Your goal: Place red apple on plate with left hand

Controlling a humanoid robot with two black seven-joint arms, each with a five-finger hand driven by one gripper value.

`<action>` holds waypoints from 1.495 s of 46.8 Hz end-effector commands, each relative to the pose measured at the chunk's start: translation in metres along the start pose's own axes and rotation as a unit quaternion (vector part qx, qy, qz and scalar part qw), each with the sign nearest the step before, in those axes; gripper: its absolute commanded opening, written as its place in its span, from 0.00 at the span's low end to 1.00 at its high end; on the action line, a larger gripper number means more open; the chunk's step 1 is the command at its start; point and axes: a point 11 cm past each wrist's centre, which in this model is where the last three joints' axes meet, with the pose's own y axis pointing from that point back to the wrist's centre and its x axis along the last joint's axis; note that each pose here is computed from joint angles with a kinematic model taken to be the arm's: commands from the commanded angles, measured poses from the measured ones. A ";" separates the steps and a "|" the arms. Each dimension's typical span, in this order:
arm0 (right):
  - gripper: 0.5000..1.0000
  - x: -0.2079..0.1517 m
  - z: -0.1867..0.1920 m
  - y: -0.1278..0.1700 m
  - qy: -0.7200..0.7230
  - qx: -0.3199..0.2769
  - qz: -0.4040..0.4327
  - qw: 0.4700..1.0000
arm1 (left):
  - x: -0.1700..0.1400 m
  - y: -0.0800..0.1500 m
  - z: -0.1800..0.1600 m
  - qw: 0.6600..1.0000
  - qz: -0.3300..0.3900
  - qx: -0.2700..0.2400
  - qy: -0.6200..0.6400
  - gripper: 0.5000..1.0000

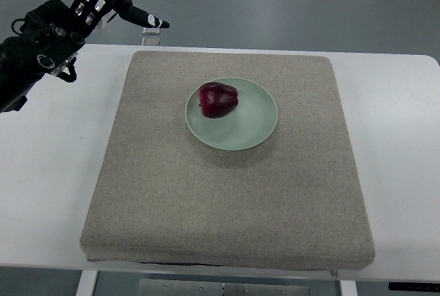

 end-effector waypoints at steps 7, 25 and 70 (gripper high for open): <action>0.86 0.000 0.000 0.000 0.000 0.000 0.000 1.000 | 0.012 0.006 -0.024 0.988 0.093 0.046 0.118 0.98; 0.86 0.000 0.000 0.000 0.001 0.000 0.000 1.000 | 0.017 0.007 -0.039 0.928 0.165 0.073 0.327 0.98; 0.86 0.000 0.000 0.000 0.000 0.000 0.000 1.000 | -0.008 0.018 -0.049 0.871 0.015 -0.021 0.490 0.98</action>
